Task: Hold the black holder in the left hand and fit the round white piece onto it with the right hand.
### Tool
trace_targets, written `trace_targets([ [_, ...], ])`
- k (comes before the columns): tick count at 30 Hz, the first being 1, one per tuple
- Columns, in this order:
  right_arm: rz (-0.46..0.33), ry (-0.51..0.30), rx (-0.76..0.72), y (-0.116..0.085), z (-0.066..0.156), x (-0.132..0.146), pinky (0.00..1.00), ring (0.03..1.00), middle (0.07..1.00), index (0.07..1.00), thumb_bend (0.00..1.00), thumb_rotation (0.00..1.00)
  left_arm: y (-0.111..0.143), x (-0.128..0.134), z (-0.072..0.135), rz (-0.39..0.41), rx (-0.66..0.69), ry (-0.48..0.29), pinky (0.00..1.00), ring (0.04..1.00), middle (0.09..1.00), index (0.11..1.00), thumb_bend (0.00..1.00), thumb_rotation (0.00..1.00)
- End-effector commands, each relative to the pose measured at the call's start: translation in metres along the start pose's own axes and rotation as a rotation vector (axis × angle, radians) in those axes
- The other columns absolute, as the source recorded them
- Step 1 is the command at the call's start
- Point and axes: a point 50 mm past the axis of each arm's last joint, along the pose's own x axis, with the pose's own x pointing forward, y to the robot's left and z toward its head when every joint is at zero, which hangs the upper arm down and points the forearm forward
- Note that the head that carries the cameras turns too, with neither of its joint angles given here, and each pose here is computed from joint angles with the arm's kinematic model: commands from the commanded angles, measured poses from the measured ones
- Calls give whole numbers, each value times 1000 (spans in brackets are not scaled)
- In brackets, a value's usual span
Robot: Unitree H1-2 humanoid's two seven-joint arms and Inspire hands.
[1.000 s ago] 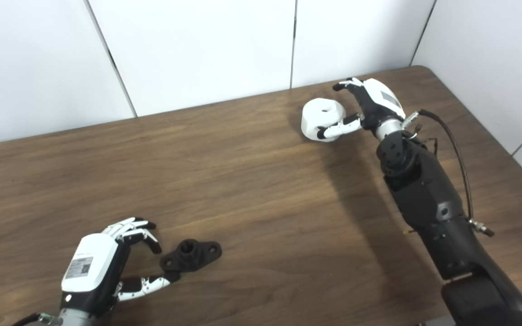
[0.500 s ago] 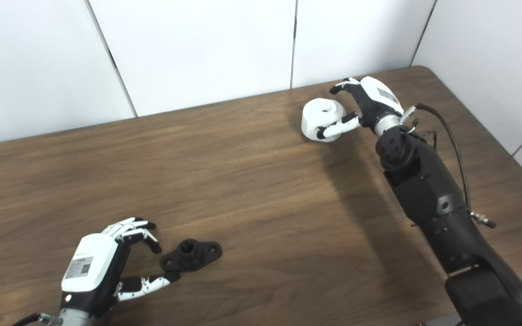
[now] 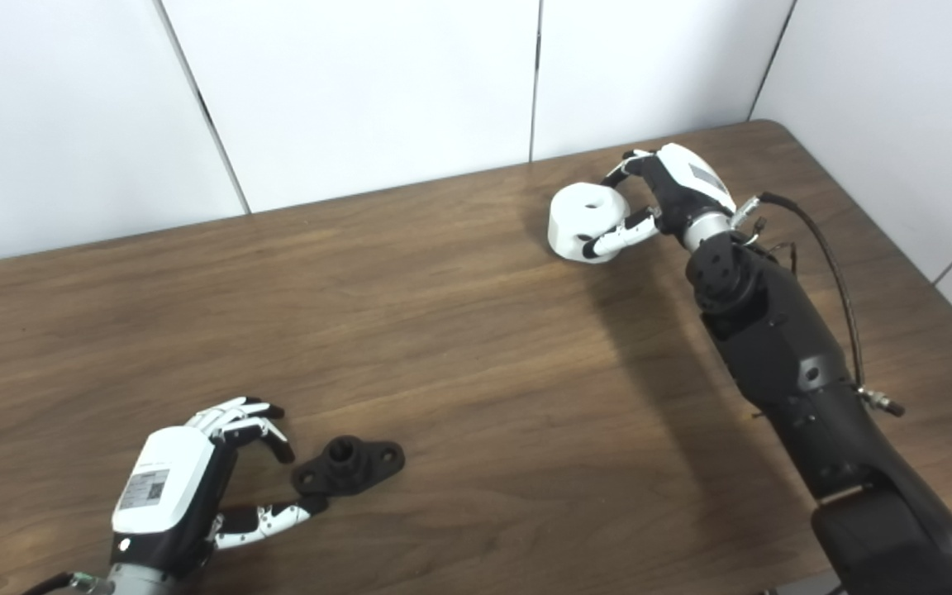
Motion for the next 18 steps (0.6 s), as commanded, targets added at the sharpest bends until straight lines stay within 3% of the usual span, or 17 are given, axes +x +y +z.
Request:
trace_targets([
  [1, -99, -81, 4, -27, 15, 8, 887, 984, 905, 520, 599, 153, -17, -13, -22, -117, 39, 103, 802, 833, 764, 488, 519, 46],
  [5, -122, -93, -2, -26, 16, 7, 882, 963, 875, 487, 528, 140, -17, -13, -22, -113, 40, 98, 796, 828, 760, 488, 519, 45],
  [18, -157, -117, -25, -24, 12, 6, 850, 932, 838, 484, 523, 135, -15, -13, -18, -119, 36, 103, 795, 832, 761, 488, 519, 45],
])
